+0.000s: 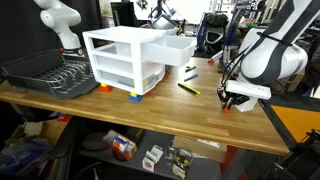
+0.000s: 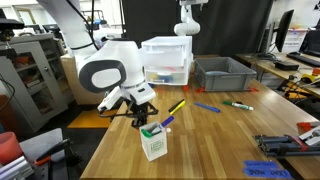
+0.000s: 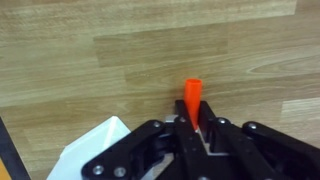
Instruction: Move the marker to the left
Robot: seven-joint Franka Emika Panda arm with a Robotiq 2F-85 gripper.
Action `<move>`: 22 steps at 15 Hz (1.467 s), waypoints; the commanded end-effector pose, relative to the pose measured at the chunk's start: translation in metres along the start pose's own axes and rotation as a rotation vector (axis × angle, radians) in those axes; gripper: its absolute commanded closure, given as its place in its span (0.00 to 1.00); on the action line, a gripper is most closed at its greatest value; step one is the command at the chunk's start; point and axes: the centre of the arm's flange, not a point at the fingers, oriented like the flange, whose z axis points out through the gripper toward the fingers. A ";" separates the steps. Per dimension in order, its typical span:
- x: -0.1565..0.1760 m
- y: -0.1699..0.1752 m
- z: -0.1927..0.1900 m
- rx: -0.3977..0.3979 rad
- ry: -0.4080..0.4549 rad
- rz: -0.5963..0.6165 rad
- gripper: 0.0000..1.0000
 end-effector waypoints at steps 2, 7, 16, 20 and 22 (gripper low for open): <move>-0.012 -0.018 -0.018 0.061 0.053 -0.128 0.96; -0.037 -0.051 -0.031 0.154 0.031 -0.339 0.96; -0.074 -0.058 -0.005 0.190 -0.099 -0.695 0.96; -0.067 -0.042 0.008 0.171 -0.124 -0.738 0.57; -0.066 -0.041 0.006 0.174 -0.118 -0.760 0.45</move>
